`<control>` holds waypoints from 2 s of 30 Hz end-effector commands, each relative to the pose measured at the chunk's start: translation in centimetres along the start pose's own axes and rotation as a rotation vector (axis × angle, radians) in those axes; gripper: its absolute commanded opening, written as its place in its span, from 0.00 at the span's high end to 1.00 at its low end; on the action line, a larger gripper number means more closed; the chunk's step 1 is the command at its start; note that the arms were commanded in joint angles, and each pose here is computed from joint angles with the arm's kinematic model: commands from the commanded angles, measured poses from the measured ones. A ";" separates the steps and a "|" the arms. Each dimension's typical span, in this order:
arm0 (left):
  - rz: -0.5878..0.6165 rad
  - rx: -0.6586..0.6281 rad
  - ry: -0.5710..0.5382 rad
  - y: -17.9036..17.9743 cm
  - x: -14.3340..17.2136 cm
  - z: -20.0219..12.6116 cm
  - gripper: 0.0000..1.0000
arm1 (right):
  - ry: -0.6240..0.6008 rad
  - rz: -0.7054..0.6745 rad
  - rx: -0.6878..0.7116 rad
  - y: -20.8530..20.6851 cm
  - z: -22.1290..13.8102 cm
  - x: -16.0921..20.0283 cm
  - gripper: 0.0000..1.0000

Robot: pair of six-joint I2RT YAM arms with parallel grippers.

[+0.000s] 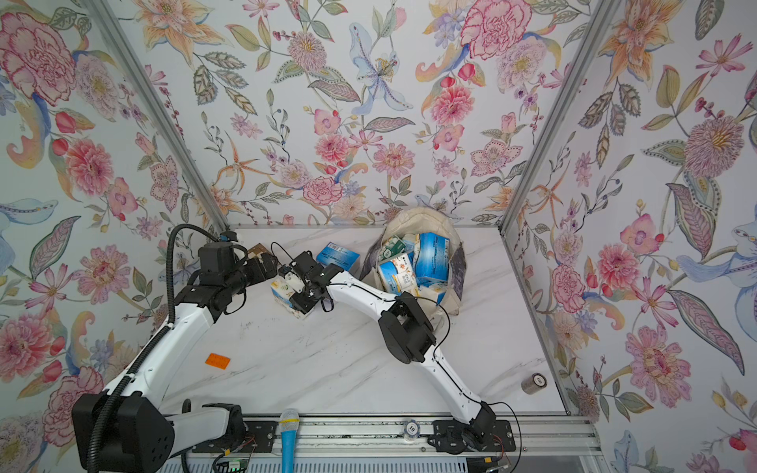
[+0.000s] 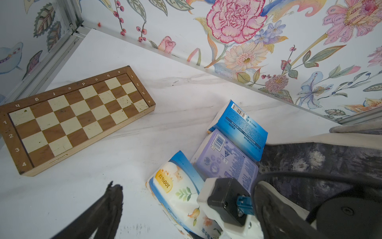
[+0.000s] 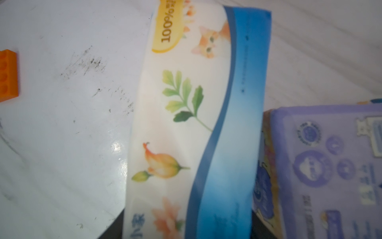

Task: Put tissues into the canvas bag
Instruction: Pick up the pack of facial tissues from the center of the board, then place the pack of facial tissues in the canvas bag.

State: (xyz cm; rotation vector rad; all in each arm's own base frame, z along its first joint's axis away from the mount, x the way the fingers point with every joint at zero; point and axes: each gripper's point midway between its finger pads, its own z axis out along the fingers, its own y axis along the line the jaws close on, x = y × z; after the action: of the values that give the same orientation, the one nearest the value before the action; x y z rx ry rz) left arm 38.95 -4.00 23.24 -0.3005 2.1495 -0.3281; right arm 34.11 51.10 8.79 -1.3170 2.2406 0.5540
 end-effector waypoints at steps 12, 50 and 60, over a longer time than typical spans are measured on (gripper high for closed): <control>0.088 0.039 -0.110 -3.0 -3.2 -2.5 0.01 | -0.502 0.219 0.060 -4.6 -27.3 -8.3 0.45; 0.469 0.566 0.070 -34.2 0.3 5.1 0.01 | -0.312 0.552 0.636 -20.1 -39.5 9.0 0.46; 0.538 0.548 0.151 -34.4 2.8 6.3 0.01 | -0.242 0.554 0.523 -20.5 -36.1 8.7 0.45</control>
State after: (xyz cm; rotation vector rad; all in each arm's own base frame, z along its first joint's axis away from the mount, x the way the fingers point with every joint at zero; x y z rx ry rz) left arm 46.36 -36.98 31.18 0.5436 2.0455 -0.6254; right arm 41.92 15.28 30.44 -0.3189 2.2937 0.2296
